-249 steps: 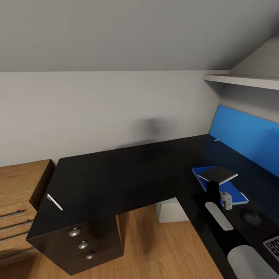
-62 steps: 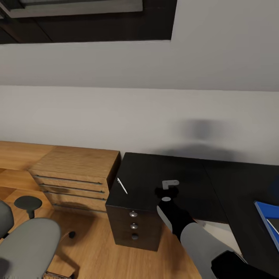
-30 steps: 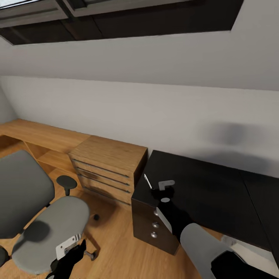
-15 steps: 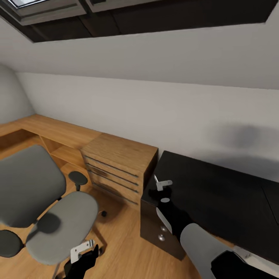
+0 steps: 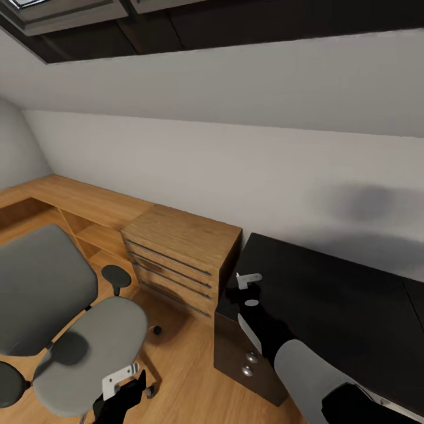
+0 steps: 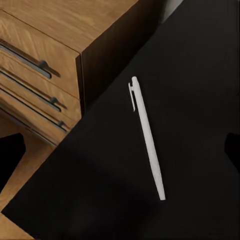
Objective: In the bedroom, organize the workspace by keeping the computer under the desk, ensuring the monitor is on the desk, placing the keyboard on the desk next to the monitor, placing the mouse on the desk next to the keyboard, moving the folder from the swivel chair onto the desk next to the mouse, stacking the notebook on top of the folder with the pen on top of the notebook, and positioning the swivel chair next to the desk.
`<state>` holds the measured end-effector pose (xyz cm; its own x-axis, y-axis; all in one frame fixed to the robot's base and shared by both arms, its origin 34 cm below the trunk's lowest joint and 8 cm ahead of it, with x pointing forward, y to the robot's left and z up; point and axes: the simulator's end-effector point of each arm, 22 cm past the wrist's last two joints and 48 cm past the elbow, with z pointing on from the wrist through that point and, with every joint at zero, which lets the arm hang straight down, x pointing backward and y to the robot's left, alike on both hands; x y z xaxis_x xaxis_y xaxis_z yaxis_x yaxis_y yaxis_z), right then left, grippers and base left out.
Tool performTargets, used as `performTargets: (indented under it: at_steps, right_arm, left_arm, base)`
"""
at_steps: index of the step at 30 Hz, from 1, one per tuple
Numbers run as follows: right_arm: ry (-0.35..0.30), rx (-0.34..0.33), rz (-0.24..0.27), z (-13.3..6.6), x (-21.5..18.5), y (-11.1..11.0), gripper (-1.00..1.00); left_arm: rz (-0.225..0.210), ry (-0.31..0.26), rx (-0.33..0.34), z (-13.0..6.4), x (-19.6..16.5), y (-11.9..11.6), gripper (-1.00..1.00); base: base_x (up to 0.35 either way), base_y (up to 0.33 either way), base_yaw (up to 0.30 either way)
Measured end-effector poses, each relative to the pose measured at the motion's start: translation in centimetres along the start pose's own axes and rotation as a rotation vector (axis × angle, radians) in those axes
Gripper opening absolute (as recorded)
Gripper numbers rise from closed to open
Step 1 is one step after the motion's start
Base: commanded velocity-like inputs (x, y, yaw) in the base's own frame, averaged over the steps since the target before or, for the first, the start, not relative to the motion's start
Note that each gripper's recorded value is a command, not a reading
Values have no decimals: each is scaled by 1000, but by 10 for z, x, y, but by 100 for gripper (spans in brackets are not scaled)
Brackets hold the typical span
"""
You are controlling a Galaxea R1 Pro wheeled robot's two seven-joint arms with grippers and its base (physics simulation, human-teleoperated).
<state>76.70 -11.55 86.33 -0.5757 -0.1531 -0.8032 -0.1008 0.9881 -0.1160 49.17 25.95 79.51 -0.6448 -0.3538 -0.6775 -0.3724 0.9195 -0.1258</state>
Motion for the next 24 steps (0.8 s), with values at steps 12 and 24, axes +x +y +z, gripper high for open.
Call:
performTargets:
  at_steps: [12,24]
  right_arm:
    - [-20,28,-32,8,6,-8,100]
    - [-20,30,-32,17,13,-9,100]
  left_arm:
    - [-6,-18,-2,6,-8,5,100]
    - [-6,-18,-3,17,-3,5,100]
  base:
    - [0,0,0]
    - [0,0,0]
